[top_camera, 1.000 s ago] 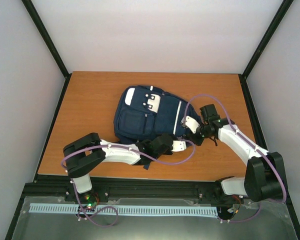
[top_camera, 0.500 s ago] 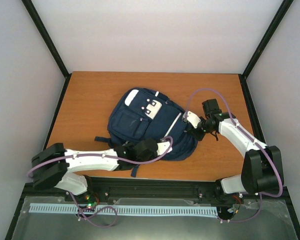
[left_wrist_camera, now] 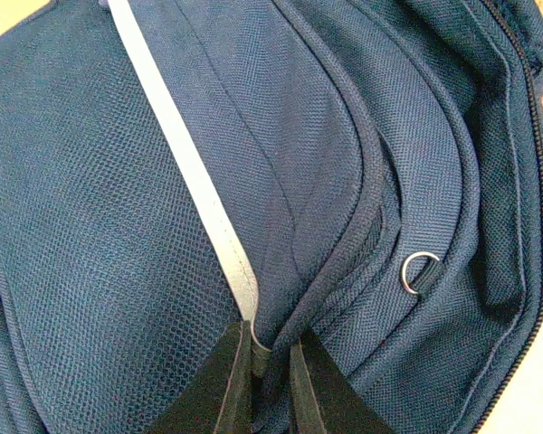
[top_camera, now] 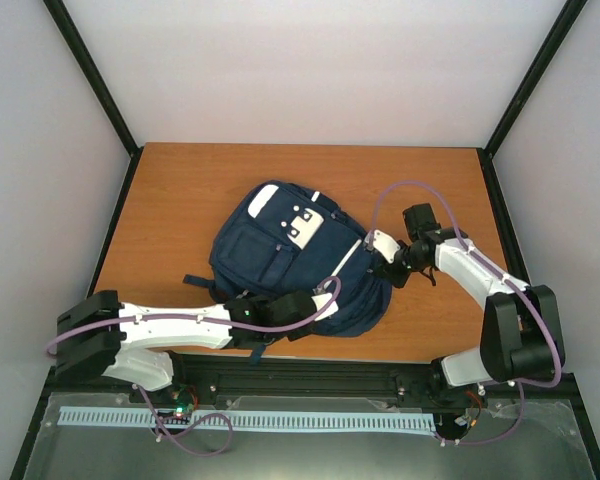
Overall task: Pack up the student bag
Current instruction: Adjust the student bag at the center of the board.
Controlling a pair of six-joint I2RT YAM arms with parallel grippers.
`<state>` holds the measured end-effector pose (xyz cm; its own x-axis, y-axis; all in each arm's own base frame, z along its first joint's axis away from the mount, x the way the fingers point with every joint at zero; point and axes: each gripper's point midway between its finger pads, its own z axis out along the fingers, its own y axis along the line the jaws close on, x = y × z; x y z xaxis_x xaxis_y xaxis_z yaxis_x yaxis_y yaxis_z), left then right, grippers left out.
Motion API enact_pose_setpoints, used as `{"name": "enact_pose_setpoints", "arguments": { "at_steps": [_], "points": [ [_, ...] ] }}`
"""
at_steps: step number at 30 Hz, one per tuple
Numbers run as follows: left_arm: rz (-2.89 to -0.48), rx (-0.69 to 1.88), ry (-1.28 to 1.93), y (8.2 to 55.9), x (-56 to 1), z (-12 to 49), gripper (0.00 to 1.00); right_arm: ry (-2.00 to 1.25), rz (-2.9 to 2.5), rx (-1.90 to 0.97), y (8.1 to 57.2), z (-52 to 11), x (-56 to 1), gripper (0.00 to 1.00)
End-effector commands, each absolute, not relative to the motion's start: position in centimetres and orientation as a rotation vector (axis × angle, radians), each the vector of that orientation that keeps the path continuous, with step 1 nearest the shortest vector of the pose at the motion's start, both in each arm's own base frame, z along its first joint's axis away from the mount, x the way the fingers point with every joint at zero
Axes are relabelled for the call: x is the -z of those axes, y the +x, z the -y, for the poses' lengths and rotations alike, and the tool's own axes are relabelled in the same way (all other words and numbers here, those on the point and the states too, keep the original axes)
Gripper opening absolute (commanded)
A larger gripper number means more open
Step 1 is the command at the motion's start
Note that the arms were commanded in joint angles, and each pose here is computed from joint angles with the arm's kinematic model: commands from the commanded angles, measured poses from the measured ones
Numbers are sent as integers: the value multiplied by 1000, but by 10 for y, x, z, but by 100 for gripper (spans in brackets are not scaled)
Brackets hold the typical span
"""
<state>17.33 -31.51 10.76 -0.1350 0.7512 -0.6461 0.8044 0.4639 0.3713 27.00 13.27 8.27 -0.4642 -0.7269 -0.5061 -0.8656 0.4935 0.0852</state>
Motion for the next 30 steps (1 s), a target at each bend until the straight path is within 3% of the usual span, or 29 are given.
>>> {"name": "enact_pose_setpoints", "arguments": {
  "at_steps": [1,9,17,19,26,30],
  "points": [
    [-1970,30,1270,173,-102,305,1,-1340,-2387,-452,267,-123,-62,6],
    [-1988,7,1229,177,-102,302,1,-1347,-2416,-449,263,-120,-53,17],
    [-2013,2,1157,182,-103,301,4,-1324,-2361,-461,265,-125,-70,3],
    [-2036,-21,1060,188,-110,296,12,-1320,-2356,-459,266,-125,-75,3],
    [-2109,-51,485,212,-164,241,64,-1326,-2360,-403,263,-119,-80,3],
    [-2204,53,96,221,-169,193,80,-1323,-2347,-378,260,-117,-84,3]
  ]
}}
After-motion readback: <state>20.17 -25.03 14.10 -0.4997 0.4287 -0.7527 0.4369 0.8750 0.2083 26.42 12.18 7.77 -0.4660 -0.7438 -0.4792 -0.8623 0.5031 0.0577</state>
